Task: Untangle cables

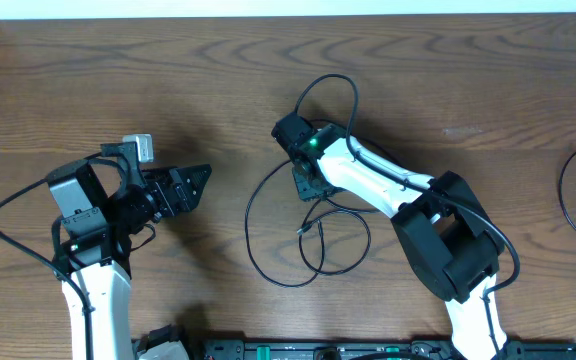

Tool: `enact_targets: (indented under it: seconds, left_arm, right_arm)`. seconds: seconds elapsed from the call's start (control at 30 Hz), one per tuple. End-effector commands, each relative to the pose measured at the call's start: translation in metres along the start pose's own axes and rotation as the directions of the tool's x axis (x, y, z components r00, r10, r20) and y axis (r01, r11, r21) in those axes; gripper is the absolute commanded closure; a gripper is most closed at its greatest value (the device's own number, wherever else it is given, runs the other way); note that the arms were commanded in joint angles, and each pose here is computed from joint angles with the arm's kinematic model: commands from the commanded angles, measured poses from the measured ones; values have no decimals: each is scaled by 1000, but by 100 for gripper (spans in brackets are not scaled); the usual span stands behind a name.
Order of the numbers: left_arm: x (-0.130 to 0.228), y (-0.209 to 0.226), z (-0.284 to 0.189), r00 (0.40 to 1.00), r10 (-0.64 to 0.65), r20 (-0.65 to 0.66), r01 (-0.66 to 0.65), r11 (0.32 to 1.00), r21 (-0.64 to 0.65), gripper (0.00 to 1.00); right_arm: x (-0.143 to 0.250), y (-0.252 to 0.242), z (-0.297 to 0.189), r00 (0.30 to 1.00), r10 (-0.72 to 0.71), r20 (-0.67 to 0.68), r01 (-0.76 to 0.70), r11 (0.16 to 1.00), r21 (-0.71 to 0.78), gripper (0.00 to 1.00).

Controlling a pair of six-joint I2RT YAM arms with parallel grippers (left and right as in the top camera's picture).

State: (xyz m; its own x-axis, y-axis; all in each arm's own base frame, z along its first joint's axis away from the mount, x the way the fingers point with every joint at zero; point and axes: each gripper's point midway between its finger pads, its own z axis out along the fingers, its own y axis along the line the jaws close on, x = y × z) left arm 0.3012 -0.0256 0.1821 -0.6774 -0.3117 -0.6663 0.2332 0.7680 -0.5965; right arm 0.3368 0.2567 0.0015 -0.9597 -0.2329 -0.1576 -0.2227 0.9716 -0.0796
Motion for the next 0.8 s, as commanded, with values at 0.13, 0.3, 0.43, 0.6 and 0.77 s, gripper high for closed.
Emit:
enact_targets:
  seconds: [0.13, 0.3, 0.43, 0.6, 0.77]
  left_arm:
    - [0, -1, -1, 1000, -2, 2, 2, 1000, 12, 11]
    - [0, 0, -1, 1000, 5, 2, -5, 1000, 7, 10]
    - [0, 0, -1, 1000, 5, 2, -5, 1000, 5, 10]
    - [0, 0, -1, 1000, 5, 2, -5, 1000, 5, 11]
    - [0, 0, -1, 1000, 5, 2, -5, 1000, 5, 10]
  right_arm:
    - [-8, -3, 0, 999, 20, 37, -21, 999, 24, 49]
    - [-17, -3, -10, 998, 13, 68, -16, 999, 36, 48]
    - [-24, -11, -23, 996, 3, 91, -12, 996, 91, 47]
    - [-24, -24, -34, 994, 28, 110, -48, 981, 189, 45]
    - [-7, -30, -34, 988, 133, 74, -146, 964, 220, 44]
